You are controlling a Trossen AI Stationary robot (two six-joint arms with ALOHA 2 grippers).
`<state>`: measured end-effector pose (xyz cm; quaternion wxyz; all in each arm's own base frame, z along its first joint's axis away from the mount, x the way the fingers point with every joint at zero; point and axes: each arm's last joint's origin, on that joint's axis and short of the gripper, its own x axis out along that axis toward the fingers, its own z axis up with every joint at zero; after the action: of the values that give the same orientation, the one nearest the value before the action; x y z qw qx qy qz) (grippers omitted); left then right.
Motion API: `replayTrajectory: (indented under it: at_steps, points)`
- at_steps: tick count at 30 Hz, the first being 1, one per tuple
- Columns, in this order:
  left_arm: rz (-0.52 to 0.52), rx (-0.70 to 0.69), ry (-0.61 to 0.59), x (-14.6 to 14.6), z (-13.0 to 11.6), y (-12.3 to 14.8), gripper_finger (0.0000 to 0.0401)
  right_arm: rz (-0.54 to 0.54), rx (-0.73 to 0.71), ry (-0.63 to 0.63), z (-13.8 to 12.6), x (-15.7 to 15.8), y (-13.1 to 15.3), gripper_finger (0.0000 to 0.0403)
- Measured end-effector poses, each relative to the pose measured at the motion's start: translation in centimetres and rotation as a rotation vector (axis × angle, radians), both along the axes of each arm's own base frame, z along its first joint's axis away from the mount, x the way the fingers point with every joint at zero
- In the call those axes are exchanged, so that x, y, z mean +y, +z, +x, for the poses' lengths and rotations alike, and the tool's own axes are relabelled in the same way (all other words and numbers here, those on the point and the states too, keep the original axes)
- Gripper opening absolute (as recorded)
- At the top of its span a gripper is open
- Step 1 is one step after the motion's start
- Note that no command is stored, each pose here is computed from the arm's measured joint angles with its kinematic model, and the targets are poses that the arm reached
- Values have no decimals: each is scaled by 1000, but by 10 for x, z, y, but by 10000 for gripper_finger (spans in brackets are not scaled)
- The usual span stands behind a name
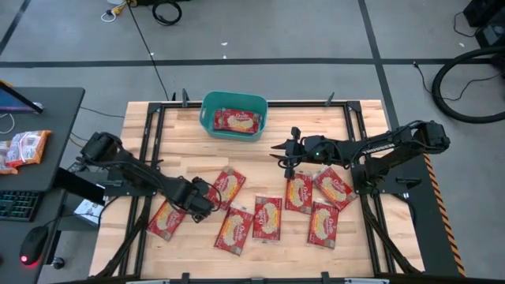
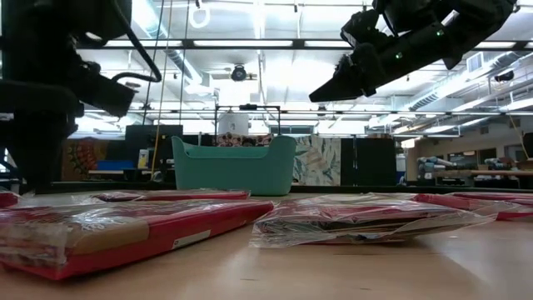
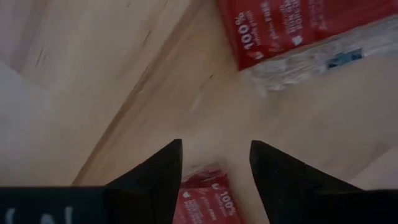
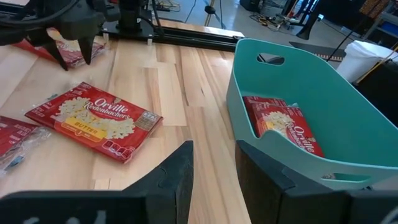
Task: Sort popcorn bags into baskets
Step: Put the red popcorn bag into the green bin
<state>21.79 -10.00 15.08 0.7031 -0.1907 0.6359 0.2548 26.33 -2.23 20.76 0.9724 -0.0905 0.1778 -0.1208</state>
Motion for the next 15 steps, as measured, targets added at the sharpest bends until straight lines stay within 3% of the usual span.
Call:
replayTrajectory:
  at_steps: [8, 15]
  points:
    - [-27, 66, 16, 3, -10, -14, 186, 3, 5, -1, 0, 0, 0, 124]
    - [-64, 79, 22, 2, -12, -16, 113, 2, 5, -1, 0, 0, 0, 124]
